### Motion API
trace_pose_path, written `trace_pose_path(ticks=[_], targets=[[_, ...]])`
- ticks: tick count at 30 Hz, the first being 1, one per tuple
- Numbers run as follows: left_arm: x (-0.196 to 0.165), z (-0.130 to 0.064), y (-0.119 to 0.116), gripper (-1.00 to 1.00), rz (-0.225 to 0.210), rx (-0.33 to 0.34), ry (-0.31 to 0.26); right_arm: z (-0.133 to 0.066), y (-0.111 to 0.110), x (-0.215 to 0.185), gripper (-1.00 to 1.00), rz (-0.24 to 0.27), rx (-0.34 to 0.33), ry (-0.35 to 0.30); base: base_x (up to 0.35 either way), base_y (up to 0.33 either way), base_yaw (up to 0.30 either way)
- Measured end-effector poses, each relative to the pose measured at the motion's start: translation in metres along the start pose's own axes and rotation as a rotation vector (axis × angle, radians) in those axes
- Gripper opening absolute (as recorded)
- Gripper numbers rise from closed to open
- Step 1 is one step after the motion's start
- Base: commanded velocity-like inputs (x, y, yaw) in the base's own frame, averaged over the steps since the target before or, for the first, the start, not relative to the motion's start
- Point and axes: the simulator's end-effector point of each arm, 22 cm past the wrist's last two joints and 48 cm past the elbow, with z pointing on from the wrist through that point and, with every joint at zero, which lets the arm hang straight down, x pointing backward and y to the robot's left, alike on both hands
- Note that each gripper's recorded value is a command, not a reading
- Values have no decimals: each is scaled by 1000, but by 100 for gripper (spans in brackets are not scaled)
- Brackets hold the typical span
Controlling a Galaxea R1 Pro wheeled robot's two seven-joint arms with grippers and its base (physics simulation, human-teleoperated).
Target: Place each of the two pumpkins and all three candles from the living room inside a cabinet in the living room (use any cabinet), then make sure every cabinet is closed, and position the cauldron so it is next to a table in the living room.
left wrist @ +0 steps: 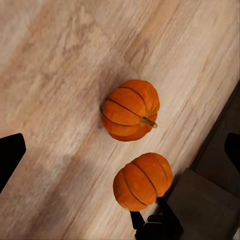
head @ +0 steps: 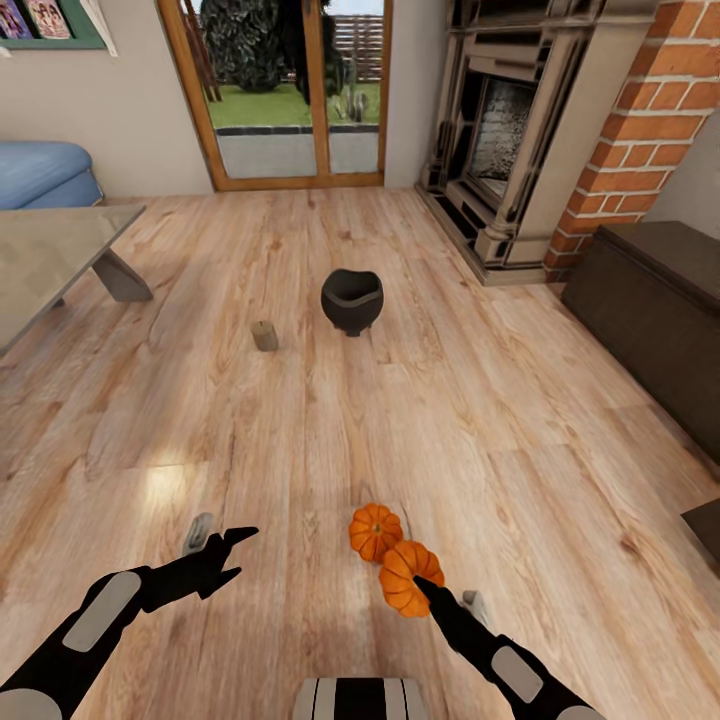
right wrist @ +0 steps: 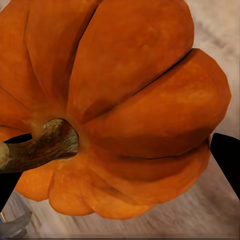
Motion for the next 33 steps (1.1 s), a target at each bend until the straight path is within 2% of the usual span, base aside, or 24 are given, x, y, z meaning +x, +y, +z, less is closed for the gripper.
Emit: trace_pose_path(ticks=[13,23,33], targets=[[-5,-11,-25,100,25,38,-19,-7,28,-2,-100,-76,-60,9,0,0,0],[-6,-15,-31,100,33,46,-25,-9,33,-4,-100,-80,-67,5,0,0,-12],[-5,-14,-33,100,36,47,-23,-10,44,-5,-100,-75,-116,3,0,0,-253]])
